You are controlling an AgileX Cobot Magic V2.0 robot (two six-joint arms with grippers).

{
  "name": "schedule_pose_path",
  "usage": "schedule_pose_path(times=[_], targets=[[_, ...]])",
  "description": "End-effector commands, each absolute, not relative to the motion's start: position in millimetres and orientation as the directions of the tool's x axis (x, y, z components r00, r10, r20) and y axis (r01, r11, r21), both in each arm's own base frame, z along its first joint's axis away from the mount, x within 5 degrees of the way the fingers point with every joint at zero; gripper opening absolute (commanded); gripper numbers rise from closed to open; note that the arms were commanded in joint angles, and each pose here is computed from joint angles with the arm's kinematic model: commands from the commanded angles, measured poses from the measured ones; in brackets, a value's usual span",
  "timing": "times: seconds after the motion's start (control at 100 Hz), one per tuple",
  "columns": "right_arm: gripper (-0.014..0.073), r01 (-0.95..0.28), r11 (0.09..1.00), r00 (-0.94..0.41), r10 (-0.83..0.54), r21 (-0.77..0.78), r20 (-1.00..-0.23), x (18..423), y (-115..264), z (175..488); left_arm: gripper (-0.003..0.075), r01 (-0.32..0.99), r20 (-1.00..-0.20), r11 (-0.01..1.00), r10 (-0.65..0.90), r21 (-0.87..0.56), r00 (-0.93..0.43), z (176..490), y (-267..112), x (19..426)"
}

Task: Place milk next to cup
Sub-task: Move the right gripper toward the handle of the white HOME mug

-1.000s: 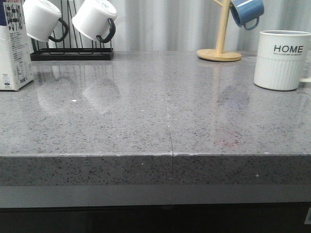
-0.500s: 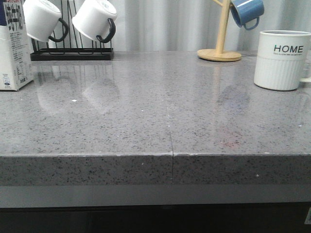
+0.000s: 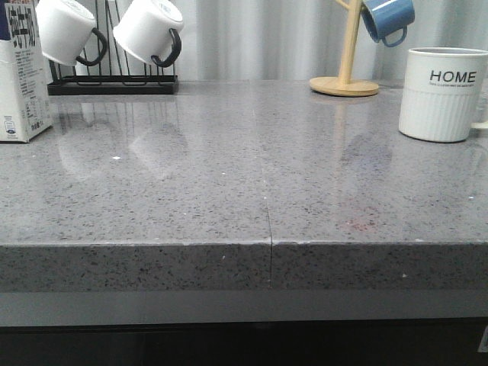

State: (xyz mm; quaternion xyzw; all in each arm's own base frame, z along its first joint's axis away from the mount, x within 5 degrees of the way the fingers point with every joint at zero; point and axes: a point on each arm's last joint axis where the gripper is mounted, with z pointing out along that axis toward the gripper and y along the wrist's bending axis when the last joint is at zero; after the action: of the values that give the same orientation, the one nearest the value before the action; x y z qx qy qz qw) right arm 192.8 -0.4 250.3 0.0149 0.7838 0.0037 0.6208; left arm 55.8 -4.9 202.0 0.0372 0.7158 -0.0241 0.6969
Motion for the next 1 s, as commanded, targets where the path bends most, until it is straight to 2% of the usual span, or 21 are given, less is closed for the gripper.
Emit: schedule_pose_path(times=[0.0, 0.13, 0.33, 0.76, 0.86, 0.99], targets=[[0.0375, 0.040, 0.999, -0.062, 0.027, 0.025, -0.998, 209.8, -3.2, 265.1, -0.0021, 0.081, -0.999, 0.997, 0.005, 0.009, 0.048, 197.7, -4.6, 55.2], [0.0375, 0.074, 0.996, -0.022, 0.050, 0.048, -0.999, 228.8, -6.4, 252.5, -0.0021, 0.081, -0.999, 0.997, 0.005, 0.009, 0.048, 197.7, -4.6, 55.2], [0.0375, 0.085, 0.996, -0.035, 0.040, 0.037, -0.999, 255.6, -7.3, 232.4, -0.0021, 0.081, -0.999, 0.997, 0.005, 0.009, 0.048, 197.7, -4.6, 55.2], [0.0371, 0.145, 0.986, -0.034, 0.085, 0.079, -0.996, 308.6, -12.5, 221.2, -0.0021, 0.081, -0.999, 0.997, 0.005, 0.009, 0.048, 197.7, -4.6, 55.2], [0.0279, 0.148, 0.986, -0.029, 0.087, 0.082, -0.996, 317.9, -12.8, 221.0, -0.0021, 0.081, -0.999, 0.997, 0.005, 0.009, 0.048, 197.7, -4.6, 55.2], [0.0064, 0.148, 0.986, -0.029, 0.087, 0.082, -0.996, 321.9, -12.8, 219.3, -0.0021, 0.081, -0.999, 0.997, 0.005, 0.009, 0.048, 197.7, -4.6, 55.2]])
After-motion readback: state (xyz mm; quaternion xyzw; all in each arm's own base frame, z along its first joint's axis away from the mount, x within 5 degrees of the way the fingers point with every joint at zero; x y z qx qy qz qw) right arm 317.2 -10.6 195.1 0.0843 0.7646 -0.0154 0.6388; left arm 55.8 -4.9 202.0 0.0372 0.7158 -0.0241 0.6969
